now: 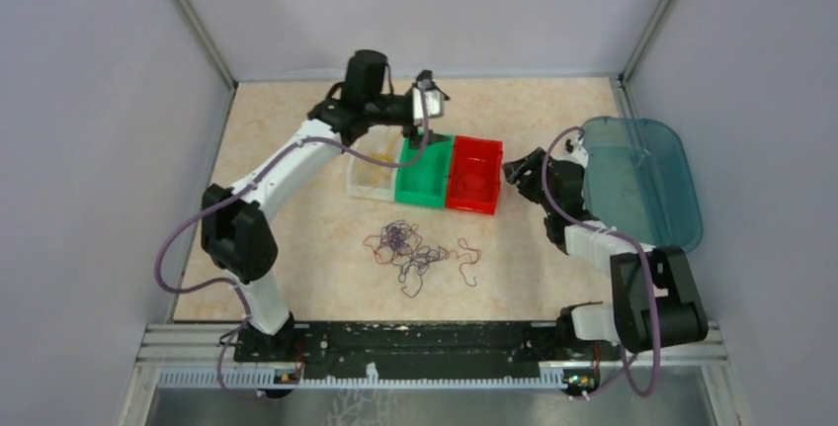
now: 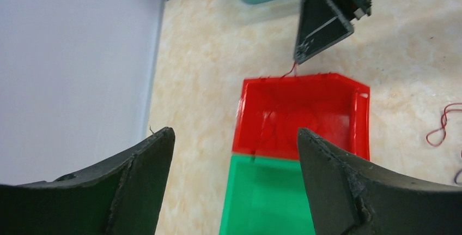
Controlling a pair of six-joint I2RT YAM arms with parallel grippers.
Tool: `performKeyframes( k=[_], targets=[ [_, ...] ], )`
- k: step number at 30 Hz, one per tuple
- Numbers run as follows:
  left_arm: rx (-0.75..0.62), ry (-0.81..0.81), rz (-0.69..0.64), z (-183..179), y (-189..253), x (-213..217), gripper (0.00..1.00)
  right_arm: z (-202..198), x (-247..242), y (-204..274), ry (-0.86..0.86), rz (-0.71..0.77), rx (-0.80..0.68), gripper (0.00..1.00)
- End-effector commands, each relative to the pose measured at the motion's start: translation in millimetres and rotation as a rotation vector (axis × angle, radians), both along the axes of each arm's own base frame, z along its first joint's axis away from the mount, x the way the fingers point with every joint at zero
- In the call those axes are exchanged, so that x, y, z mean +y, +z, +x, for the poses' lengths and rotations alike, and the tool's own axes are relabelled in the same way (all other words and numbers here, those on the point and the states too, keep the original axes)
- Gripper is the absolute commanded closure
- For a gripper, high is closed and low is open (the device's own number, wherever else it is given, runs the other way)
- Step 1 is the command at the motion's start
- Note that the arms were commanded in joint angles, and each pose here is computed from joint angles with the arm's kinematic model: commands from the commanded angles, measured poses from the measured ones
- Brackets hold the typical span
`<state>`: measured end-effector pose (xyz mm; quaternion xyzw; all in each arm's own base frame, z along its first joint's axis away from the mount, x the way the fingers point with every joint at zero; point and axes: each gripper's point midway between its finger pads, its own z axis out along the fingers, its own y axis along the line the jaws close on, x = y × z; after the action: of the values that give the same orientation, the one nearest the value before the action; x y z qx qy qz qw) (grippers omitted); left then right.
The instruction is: Untangle the cables
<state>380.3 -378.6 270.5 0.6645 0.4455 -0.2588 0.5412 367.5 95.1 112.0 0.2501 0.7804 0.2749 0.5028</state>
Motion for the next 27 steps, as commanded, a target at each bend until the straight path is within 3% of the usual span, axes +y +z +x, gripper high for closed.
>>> performKeyframes(
  k=[1, 8, 15, 23, 27],
  targets=[
    [0.155, 0.103, 0.0, -3.0, 29.8, 67.4, 0.13, 30.7, 17.7, 53.4, 0.075, 0.054, -0.16, 0.42],
    [0.193, 0.241, -0.047, -11.3, 63.3, 147.0, 0.14, 44.7, 23.0, 53.1, 0.108, 0.026, -0.155, 0.44],
    [0.243, 0.31, -0.024, -30.0, 63.8, 180.8, 0.16, 61.1, 16.6, 38.4, 0.08, -0.035, -0.095, 0.5],
    [0.226, 0.319, -0.037, -49.3, 67.9, 191.2, 0.18, 78.8, 26.8, 49.2, 0.108, -0.062, -0.099, 0.9],
    [0.222, 0.322, -0.048, -52.8, 68.7, 192.6, 0.19, 76.6, 44.8, 58.1, 0.144, -0.094, -0.118, 1.0]
  ],
)
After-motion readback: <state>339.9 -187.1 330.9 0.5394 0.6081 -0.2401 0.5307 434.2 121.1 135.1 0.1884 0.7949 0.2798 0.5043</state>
